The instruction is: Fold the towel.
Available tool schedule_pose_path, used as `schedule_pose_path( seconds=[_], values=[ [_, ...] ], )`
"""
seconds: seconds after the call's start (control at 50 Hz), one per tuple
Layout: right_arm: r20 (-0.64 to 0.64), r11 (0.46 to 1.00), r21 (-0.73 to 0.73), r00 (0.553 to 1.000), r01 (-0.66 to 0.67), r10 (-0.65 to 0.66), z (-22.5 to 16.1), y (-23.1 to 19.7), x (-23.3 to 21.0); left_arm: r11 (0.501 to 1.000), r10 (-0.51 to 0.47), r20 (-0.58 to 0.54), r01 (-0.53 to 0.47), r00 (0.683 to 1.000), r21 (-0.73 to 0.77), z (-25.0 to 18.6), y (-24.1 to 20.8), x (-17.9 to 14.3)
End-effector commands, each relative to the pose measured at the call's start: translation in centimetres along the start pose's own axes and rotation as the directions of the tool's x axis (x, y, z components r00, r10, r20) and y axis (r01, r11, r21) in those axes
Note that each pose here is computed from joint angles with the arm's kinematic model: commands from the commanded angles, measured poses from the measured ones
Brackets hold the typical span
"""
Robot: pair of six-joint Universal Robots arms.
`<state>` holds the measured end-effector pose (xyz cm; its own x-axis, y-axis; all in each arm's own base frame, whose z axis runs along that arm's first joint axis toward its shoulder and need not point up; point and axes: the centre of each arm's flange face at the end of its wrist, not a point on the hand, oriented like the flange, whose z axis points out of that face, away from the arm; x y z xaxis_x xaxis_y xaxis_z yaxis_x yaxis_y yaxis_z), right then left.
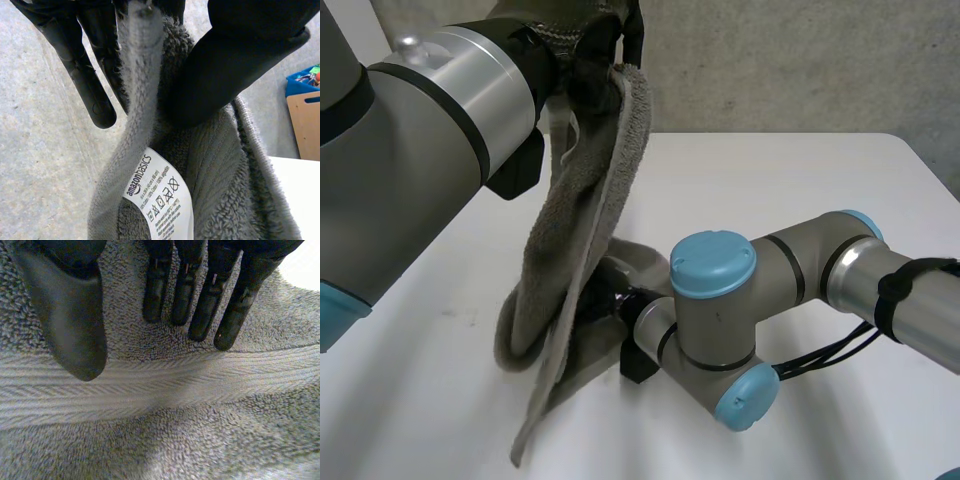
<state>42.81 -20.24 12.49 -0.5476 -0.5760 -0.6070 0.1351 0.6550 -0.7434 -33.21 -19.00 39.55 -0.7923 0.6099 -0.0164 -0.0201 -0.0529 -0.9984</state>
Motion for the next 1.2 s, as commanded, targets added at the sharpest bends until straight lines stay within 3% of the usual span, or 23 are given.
schedule_pose_path(
  seconds=[0.02,0.24,0.32,0.42,0.46,0.48,0.52,0.58,0.62,0.64,0.68,0.7,0.74,0.82,0.94,0.98,1.0,1.04,1.2],
  values=[
    [0.075,0.997,-0.07,0.996,-0.041,0.046,-0.3,1.3,-1.4,1.0,0.0,-0.003,0.0,1.0,0.002,0.2,0.1,0.0],
    [0.191,0.981,-0.193,0.979,-0.031,0.068,-1.1,3.1,-3.4,1.0,0.003,0.015,-0.003,1.0,0.016,0.5,0.0,-0.5],
    [0.178,0.98,-0.195,0.982,-0.028,0.063,-1.2,2.3,-3.3,1.0,0.004,0.03,-0.004,1.0,0.017,0.6,-0.1,-0.9],
    [0.07,0.992,-0.115,0.996,0.055,-0.048,-1.3,-3.4,0.1,1.0,0.007,0.114,-0.007,0.993,0.0,0.9,0.3,-3.1],
    [-0.068,0.978,-0.06,0.977,0.2,-0.203,-2.3,-8.5,3.7,1.0,0.01,0.145,-0.006,0.989,-0.024,1.1,1.0,-4.2],
    [-0.069,0.978,-0.06,0.976,0.2,-0.204,-2.3,-8.5,3.7,1.0,0.01,0.145,-0.006,0.989,-0.024,1.1,1.0,-4.2],
    [-0.164,0.932,-0.037,0.918,0.361,-0.362,-3.5,-12.6,4.9,0.999,0.011,0.151,-0.006,0.989,-0.036,1.0,1.3,-4.5],
    [-0.197,0.903,-0.04,0.883,0.427,-0.426,-4.0,-14.0,4.9,0.998,0.016,0.153,-0.008,0.988,-0.055,0.7,1.8,-4.5],
    [-0.231,0.843,-0.059,0.814,0.535,-0.533,-4.9,-15.9,4.3,0.998,0.016,0.154,-0.006,0.988,-0.065,0.6,2.2,-4.6],
    [-0.232,0.843,-0.059,0.814,0.535,-0.533,-4.9,-15.9,4.3,0.998,0.016,0.154,-0.006,0.988,-0.065,0.6,2.2,-4.6],
    [-0.265,0.781,-0.058,0.745,0.621,-0.612,-6.0,-17.9,3.4,0.996,0.016,0.154,-0.001,0.988,-0.092,0.6,3.3,-4.6],
    [-0.265,0.781,-0.058,0.745,0.622,-0.612,-6.0,-17.9,3.4,0.996,0.016,0.154,-0.001,0.988,-0.092,0.6,3.3,-4.6],
    [-0.299,0.717,-0.037,0.677,0.696,-0.672,-7.1,-19.6,2.2,0.995,0.018,0.155,-0.002,0.988,-0.1,0.7,3.9,-4.6],
    [-0.318,0.684,-0.026,0.643,0.729,-0.697,-7.7,-20.3,1.4,0.994,0.021,0.156,-0.003,0.988,-0.113,0.8,5.0,-4.6],
    [-0.291,0.711,-0.081,0.666,0.698,-0.687,-7.4,-18.3,1.5,0.992,0.03,0.17,-0.009,0.985,-0.126,0.9,5.6,-5.2],
    [-0.277,0.777,-0.134,0.729,0.615,-0.626,-8.0,-16.4,2.2,0.992,0.032,0.18,-0.01,0.983,-0.125,0.9,5.5,-5.6],
    [-0.277,0.777,-0.134,0.73,0.615,-0.625,-8.0,-16.4,2.2,0.992,0.035,0.195,-0.01,0.98,-0.125,1.1,5.5,-6.1],
    [-0.278,0.835,-0.143,0.788,0.532,-0.549,-9.3,-15.5,2.1,0.993,0.037,0.21,-0.011,0.977,-0.121,1.2,5.4,-6.7],
    [-0.269,0.926,-0.221,0.893,0.307,-0.361,-12.1,-12.0,3.5,0.993,0.04,0.264,-0.01,0.964,-0.115,1.8,5.3,-8.8]
  ],
)
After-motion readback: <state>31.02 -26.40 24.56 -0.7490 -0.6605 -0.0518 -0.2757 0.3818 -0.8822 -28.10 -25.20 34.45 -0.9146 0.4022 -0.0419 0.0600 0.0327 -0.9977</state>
